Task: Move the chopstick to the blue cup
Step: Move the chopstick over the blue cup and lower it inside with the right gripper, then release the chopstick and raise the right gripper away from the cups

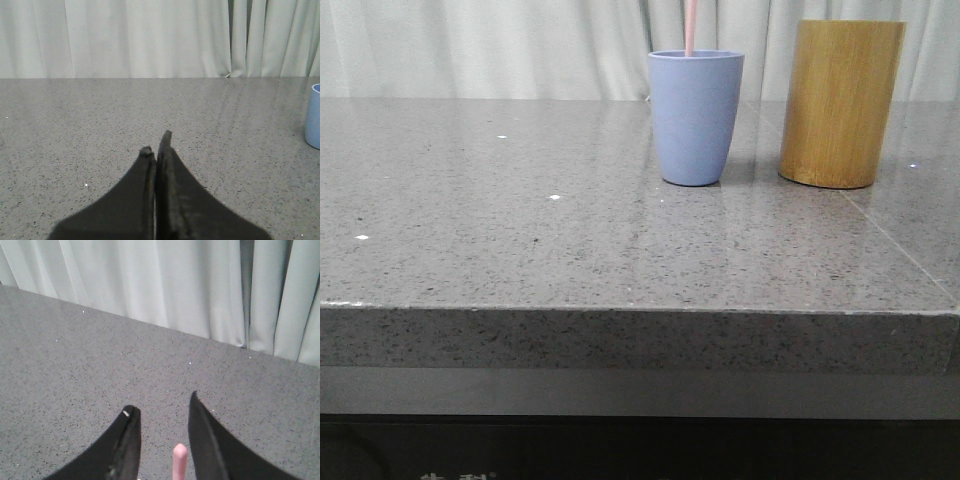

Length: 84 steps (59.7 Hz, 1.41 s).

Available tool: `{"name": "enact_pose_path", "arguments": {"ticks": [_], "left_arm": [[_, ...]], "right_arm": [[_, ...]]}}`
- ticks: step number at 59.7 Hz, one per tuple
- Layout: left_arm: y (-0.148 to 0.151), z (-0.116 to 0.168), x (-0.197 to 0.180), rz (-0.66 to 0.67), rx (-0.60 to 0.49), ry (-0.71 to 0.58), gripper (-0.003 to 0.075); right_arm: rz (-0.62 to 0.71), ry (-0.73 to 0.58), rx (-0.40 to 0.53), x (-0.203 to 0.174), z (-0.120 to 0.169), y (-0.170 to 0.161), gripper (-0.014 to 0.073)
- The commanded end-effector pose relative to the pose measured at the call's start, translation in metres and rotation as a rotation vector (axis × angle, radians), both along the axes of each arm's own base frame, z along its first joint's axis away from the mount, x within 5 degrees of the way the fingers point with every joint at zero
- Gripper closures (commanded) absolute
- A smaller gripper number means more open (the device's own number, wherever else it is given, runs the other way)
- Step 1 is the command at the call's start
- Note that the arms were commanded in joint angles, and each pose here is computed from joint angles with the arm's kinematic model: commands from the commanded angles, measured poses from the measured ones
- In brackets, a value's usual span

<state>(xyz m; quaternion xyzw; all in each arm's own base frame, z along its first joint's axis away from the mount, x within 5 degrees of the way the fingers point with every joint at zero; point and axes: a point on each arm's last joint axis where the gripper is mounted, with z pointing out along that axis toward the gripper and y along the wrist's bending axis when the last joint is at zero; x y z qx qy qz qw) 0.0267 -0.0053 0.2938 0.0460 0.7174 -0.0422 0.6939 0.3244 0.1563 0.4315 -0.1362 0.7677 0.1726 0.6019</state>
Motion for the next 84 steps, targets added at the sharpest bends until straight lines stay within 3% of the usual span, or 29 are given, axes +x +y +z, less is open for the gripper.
{"name": "enact_pose_path", "arguments": {"ticks": [1,26,43,55,84], "left_arm": [[0.000,0.015,-0.001,0.002,-0.020,-0.097,0.0739],[0.000,0.015,-0.001,0.002,-0.020,-0.097,0.0739],[0.000,0.015,-0.001,0.002,-0.020,-0.097,0.0739],[0.000,0.015,-0.001,0.002,-0.020,-0.097,0.0739],[0.000,0.015,-0.001,0.002,-0.020,-0.097,0.0739]], "right_arm": [[-0.017,-0.149,0.045,-0.027,0.046,-0.019,0.0331],[-0.161,-0.026,-0.015,-0.088,0.075,-0.087,0.0647],[-0.375,0.089,-0.085,-0.138,0.074,-0.142,0.0665],[-0.516,0.036,-0.081,-0.183,0.043,-0.166,0.0665],[-0.488,-0.124,0.011,-0.274,-0.096,-0.158,0.0665]]}}
